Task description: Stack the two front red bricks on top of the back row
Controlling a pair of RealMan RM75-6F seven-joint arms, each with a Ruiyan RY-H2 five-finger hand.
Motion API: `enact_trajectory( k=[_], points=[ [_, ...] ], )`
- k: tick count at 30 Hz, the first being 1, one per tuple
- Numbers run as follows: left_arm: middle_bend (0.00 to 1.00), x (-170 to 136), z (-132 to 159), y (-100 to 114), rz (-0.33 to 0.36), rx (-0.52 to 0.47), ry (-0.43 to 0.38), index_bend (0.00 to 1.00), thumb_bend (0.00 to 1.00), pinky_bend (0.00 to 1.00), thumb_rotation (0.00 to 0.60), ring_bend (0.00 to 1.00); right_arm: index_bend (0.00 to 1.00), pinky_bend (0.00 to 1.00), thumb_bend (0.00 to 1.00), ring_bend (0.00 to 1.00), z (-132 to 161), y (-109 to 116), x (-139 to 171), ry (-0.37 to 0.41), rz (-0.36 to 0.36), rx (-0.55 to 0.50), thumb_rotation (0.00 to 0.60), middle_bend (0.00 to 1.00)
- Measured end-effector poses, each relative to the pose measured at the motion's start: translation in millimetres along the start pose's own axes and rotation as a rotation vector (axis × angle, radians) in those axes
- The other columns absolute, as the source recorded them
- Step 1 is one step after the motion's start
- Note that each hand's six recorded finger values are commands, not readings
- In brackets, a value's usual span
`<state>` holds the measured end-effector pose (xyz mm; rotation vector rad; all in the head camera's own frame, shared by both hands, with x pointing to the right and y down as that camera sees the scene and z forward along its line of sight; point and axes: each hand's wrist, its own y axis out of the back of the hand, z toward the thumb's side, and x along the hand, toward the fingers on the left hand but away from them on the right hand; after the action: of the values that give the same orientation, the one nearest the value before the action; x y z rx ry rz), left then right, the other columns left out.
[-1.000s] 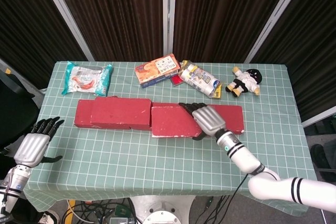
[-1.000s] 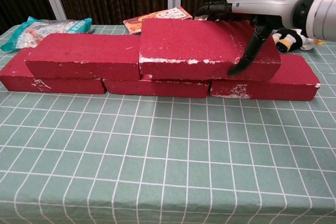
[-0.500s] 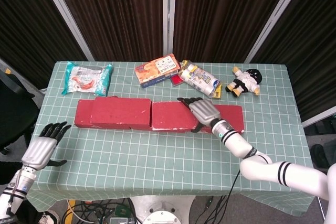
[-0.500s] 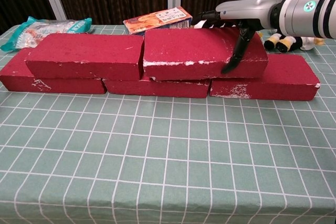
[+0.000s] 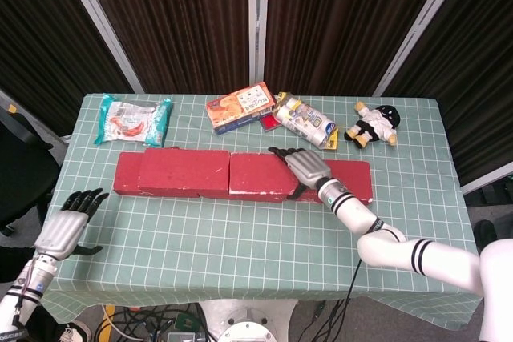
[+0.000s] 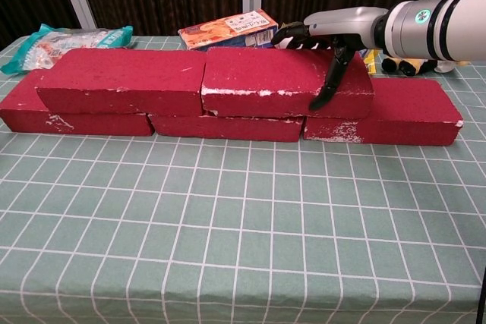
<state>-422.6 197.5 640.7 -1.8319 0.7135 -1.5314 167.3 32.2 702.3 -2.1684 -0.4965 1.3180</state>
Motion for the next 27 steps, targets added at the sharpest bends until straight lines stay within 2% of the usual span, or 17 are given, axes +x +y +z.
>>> enact_trajectory(
  k=[27],
  points=[
    [0.0, 1.1, -8.5, -3.0, -0.011, -0.031, 0.01, 0.03, 0.0, 0.0, 0.6, 0.0, 0.04, 0.23, 0.05, 0.16, -0.3, -2.9, -7.8, -0.032, 0.008, -0.051, 0.6, 0.27]
  ],
)
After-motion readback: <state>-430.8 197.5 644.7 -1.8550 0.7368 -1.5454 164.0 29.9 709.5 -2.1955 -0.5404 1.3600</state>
